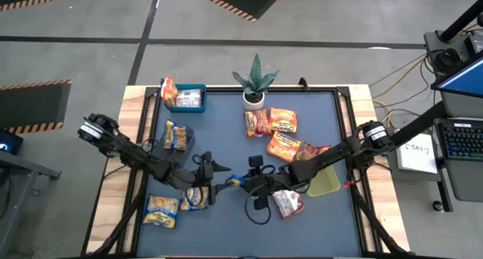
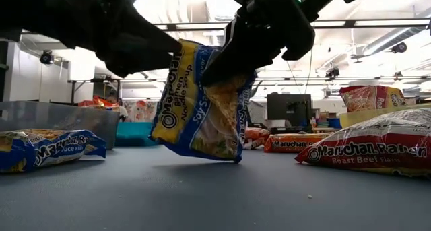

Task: Sort Maruchan noodles
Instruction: Put the blue noodle pack into the black bin

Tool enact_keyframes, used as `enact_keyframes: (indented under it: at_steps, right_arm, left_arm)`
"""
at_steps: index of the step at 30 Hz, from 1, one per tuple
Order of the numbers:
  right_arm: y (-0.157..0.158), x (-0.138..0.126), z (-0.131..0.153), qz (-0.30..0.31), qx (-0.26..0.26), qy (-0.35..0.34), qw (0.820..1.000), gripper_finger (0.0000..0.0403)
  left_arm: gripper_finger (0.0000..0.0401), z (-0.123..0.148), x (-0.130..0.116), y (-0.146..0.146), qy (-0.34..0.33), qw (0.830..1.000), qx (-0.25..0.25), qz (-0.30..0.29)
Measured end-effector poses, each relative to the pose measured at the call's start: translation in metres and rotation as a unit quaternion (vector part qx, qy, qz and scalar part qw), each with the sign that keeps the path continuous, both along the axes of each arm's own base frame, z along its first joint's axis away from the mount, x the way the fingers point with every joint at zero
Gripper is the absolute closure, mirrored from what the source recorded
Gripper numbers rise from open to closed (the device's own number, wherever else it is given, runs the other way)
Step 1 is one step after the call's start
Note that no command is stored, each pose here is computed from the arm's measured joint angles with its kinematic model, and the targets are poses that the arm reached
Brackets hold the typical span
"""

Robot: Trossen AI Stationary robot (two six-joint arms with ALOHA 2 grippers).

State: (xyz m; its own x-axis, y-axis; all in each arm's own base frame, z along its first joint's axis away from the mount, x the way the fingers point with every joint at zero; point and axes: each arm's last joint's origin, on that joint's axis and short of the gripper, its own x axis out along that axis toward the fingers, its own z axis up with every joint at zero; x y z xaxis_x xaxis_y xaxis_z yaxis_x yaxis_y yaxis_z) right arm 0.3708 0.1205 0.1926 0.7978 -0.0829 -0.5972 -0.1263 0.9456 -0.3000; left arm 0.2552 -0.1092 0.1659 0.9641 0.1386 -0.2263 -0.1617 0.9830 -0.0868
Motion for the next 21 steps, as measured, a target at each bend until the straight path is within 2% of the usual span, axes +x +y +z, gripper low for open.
enact_keyframes:
  at_steps: [5,15,21]
  right_arm:
    - [-0.005,0.002,0.000,-0.005,0.000,0.000,1.000,0.0274]
    - [-0.015,0.005,0.000,-0.007,0.002,0.001,1.000,0.0274]
    - [-0.016,0.005,0.000,-0.008,0.002,0.000,1.000,0.0273]
  left_arm:
    - [0.0169,-0.006,-0.001,0.002,-0.037,0.999,-0.009,-0.008]
    - [0.0170,-0.028,0.022,-0.007,-0.012,1.000,0.005,-0.013]
    - [0.0179,-0.031,0.026,-0.008,-0.012,1.000,0.016,-0.012]
